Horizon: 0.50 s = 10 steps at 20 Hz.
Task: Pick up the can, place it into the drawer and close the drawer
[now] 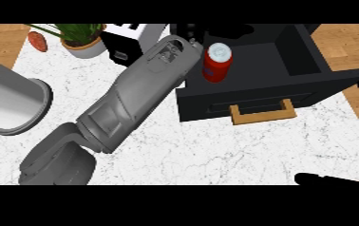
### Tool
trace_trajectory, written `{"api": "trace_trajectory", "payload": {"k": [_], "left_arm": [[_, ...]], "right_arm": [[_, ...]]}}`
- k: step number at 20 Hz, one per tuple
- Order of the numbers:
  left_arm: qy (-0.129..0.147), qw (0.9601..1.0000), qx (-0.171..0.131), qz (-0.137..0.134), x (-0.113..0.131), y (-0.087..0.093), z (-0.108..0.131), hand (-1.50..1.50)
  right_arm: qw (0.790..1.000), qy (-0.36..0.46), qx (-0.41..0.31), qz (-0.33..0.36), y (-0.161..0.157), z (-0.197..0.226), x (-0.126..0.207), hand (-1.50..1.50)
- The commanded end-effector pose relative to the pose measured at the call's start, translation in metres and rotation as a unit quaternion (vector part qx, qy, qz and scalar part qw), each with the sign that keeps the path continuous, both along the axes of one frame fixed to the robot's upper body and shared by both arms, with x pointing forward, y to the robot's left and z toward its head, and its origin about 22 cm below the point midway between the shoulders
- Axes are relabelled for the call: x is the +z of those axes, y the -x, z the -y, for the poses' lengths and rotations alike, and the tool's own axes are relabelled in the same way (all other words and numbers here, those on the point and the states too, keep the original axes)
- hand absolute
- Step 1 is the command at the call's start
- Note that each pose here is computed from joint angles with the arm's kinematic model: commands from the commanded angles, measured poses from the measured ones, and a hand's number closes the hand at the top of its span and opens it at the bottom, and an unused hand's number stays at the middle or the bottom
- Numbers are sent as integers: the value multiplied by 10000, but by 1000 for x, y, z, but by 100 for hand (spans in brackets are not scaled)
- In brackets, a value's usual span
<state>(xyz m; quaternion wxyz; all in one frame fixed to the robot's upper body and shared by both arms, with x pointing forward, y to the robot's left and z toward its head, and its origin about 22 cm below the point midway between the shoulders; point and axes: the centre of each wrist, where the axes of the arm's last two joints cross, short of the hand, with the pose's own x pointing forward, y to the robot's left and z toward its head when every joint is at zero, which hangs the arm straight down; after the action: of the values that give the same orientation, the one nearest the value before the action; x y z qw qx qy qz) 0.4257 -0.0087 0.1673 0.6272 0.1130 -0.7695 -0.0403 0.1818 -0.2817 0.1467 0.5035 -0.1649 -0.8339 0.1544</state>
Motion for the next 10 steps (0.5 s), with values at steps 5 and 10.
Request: {"api": "trace_trajectory", "payload": {"k": [5, 10], "left_arm": [[340, 9991, 56, 242, 7, -2, 0, -150], [213, 9994, -31, 276, 22, 3, 12, -150]], "right_arm": [[9899, 1389, -235, 148, -2, -3, -10, -150], [9687, 2417, -512, 252, -28, -31, 1, -150]]}}
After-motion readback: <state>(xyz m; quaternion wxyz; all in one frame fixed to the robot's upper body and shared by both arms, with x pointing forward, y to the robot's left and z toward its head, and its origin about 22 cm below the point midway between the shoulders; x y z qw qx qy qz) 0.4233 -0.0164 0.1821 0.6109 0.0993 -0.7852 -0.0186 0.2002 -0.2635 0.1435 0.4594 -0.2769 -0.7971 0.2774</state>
